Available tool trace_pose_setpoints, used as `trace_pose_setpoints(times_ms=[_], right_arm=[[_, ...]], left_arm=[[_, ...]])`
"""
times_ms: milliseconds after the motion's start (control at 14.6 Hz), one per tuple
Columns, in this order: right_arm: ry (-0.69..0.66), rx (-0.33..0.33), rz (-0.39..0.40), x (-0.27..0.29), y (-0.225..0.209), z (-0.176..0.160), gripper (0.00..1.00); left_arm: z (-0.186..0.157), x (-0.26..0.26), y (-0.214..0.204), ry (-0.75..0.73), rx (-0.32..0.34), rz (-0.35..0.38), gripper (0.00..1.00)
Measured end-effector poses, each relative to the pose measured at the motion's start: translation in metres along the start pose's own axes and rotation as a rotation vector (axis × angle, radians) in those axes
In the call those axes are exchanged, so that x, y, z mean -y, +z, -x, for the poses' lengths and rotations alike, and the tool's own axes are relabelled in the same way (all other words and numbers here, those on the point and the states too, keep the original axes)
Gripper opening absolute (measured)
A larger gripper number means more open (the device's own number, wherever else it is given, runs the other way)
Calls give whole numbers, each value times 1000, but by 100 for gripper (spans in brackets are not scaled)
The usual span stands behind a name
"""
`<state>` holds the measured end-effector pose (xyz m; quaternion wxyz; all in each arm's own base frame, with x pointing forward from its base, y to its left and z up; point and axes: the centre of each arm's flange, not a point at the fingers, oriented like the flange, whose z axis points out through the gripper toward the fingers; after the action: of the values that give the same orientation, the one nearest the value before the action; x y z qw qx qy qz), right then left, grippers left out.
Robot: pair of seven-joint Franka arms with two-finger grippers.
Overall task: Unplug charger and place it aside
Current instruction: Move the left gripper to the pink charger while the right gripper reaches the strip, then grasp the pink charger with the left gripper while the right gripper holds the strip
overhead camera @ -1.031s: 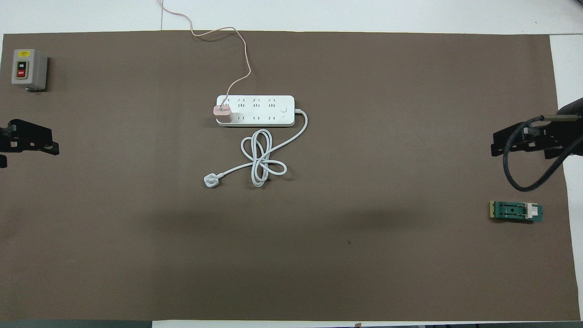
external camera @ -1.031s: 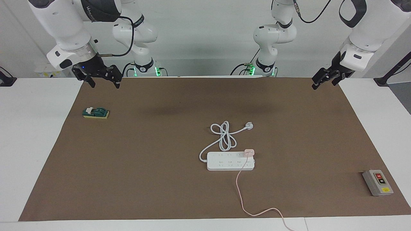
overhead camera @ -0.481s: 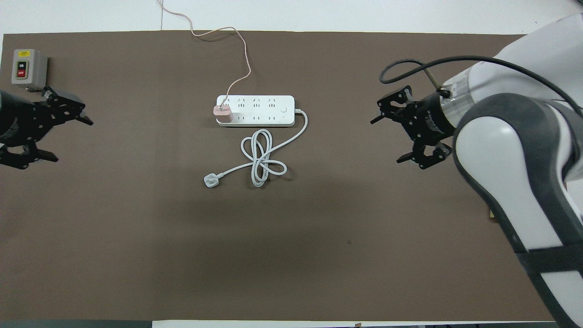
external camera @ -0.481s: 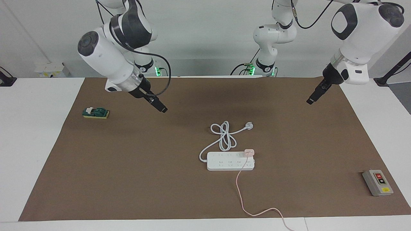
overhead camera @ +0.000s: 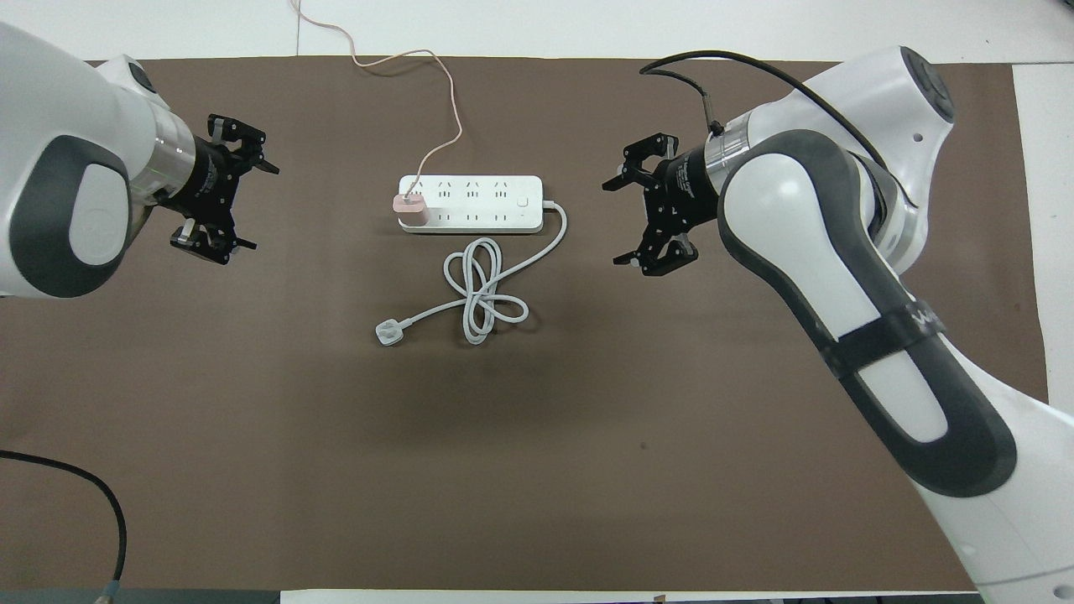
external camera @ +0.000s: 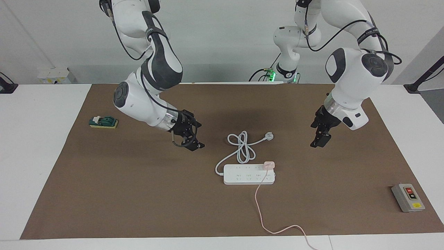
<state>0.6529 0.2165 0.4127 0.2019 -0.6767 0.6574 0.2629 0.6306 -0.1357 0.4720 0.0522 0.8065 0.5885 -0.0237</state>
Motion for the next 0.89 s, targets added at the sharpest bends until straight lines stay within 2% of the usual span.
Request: trace_pose_setpoints(times_ms=[206, 412, 687, 893], right_arm=[[51, 27, 12, 19, 57, -5, 100], [50, 44, 13, 39, 100, -4, 100], [70, 67, 26, 63, 142, -23, 100], [37, 72, 7, 72, 161, -10, 100]], left_arm=[[37, -17, 52, -103, -10, -47, 100], [57, -46, 87, -186, -46, -28, 100], [74, -60, 105, -248, -52, 6, 100], [85, -61, 112, -250, -62, 9, 100]])
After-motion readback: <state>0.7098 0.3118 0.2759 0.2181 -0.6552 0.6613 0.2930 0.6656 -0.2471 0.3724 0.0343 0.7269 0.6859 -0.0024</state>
